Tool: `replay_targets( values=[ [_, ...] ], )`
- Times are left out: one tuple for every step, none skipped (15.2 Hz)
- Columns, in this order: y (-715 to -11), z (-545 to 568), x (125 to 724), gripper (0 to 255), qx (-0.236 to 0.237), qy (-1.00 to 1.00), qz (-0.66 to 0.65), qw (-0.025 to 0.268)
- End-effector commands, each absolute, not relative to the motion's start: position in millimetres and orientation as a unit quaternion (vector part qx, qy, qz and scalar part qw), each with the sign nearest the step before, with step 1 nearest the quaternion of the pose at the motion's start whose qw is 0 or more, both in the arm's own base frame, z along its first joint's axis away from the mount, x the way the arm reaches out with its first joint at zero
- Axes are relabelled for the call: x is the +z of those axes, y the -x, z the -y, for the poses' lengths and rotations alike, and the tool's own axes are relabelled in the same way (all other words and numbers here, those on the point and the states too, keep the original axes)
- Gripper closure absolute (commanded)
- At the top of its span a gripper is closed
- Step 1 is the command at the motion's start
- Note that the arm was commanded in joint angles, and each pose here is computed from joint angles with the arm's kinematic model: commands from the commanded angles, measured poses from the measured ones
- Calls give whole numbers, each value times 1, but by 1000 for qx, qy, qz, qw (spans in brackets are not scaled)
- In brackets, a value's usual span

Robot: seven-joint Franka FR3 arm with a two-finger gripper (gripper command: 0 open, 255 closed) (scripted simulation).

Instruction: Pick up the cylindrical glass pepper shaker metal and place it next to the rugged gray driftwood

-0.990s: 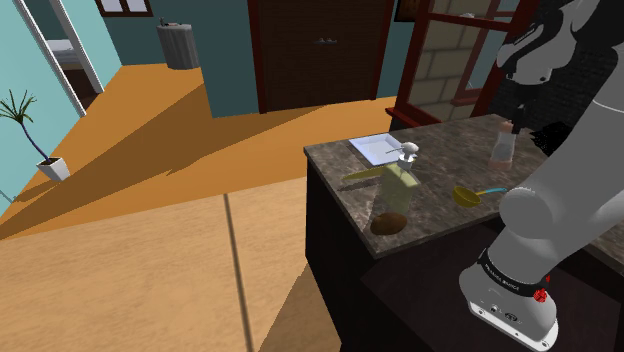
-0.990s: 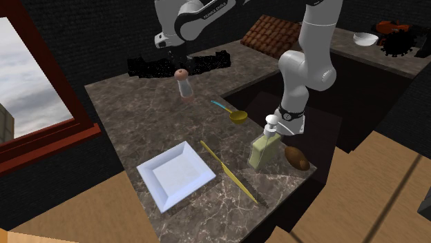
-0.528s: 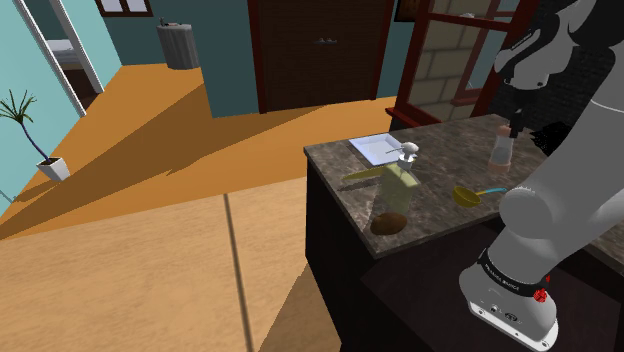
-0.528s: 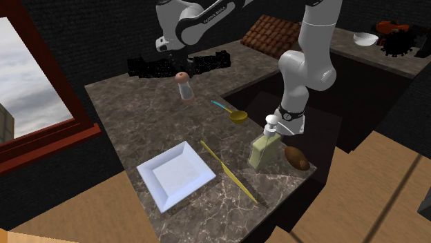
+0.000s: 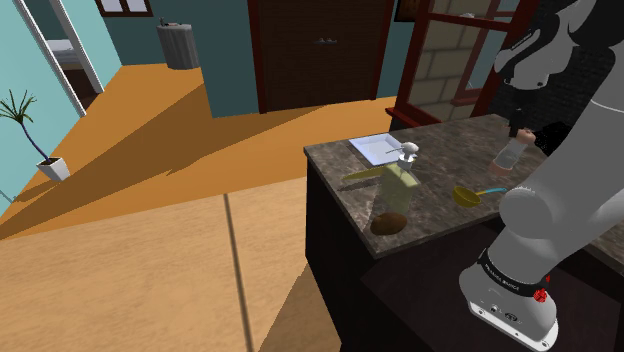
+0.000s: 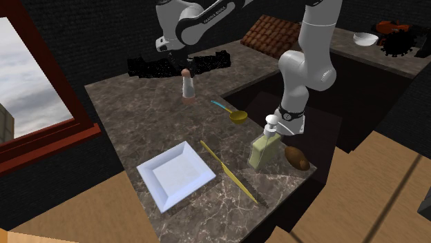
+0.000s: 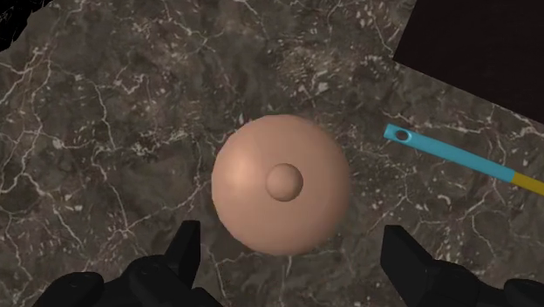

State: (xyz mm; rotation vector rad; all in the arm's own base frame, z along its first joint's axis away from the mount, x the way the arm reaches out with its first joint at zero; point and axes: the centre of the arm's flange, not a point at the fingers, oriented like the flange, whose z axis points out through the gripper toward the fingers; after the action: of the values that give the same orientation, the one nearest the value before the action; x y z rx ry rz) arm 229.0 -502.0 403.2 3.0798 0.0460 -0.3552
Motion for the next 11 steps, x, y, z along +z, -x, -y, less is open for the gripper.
replay_targets(
  values=[
    [-229, 502, 403, 0, -115, -993, -15, 21],
    [-232, 501, 416, 0, -115, -993, -15, 21],
    [-235, 501, 429, 0, -115, -993, -15, 21],
    [-238, 500, 442, 0, -115, -993, -15, 21],
    [-240, 500, 452, 0, -115, -993, -15, 21],
    [-240, 500, 452, 0, -115, -993, -15, 21],
    [-240, 500, 452, 0, -115, -993, -15, 21],
    [-240, 500, 452, 0, -115, -993, -15, 21],
    [-240, 500, 452, 0, -115, -993, -15, 21],
    [-240, 500, 452, 0, -115, -993, -15, 21],
    [-240, 500, 452, 0, -115, -993, -15, 21]
  ],
)
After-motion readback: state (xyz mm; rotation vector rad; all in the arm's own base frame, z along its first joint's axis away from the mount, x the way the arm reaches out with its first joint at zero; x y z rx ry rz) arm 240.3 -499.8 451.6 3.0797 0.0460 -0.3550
